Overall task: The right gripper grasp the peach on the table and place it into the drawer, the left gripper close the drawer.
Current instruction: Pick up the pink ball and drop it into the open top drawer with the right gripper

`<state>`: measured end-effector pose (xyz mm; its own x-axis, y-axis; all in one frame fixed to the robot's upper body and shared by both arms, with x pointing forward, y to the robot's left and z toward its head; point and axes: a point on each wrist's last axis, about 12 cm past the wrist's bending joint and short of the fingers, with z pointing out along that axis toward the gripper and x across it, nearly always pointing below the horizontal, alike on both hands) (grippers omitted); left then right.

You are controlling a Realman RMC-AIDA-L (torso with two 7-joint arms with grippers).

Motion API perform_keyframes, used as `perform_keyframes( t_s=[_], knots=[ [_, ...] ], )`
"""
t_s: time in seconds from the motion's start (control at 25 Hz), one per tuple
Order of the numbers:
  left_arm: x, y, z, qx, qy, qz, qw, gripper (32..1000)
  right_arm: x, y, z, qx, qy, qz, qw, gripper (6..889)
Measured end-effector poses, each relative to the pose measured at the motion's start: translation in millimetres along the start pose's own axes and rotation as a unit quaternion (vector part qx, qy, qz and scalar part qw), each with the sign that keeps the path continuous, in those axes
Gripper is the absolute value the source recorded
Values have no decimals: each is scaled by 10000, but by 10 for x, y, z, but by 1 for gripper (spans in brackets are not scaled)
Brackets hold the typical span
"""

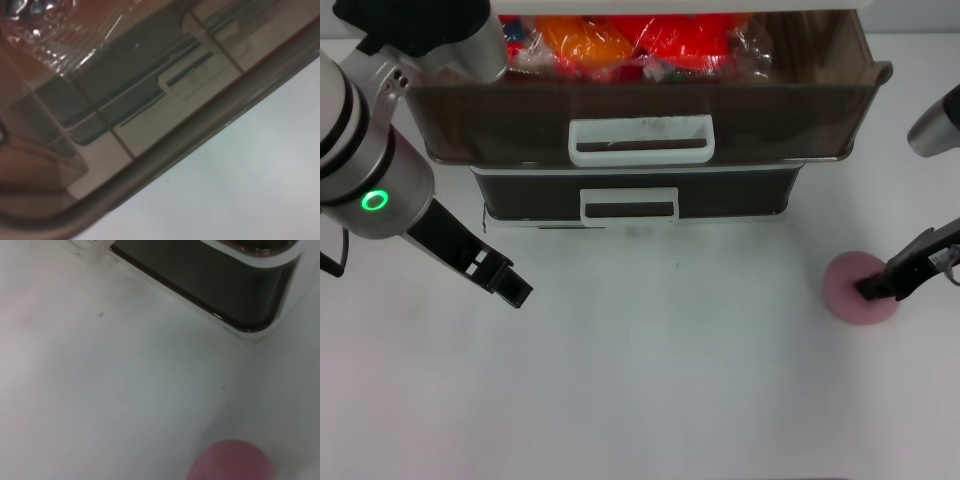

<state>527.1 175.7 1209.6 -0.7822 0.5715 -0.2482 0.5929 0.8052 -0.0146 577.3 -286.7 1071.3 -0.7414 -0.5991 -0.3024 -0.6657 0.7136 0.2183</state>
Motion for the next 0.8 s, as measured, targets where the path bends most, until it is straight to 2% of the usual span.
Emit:
perform_keyframes(
  t_s=[0.2,0.32,0.56,0.68,0.8],
  knots=[
    [5,6,7,0,19,-8,10000,799,-13,-5,-45,22,-28,-10,10000,81],
    [11,10,10,1,27,-16,10000,799,-15,-22,-206,86,-145,-17,9999,81],
    [18,13,16,6,40,6,10000,799,6,-58,-777,537,-602,35,9967,81],
    [23,15,19,8,45,0,10000,799,21,-57,-1105,804,-909,62,9926,81],
    [34,25,26,7,43,-19,10000,799,14,16,-1446,1064,-1318,-30,9855,81]
  ],
)
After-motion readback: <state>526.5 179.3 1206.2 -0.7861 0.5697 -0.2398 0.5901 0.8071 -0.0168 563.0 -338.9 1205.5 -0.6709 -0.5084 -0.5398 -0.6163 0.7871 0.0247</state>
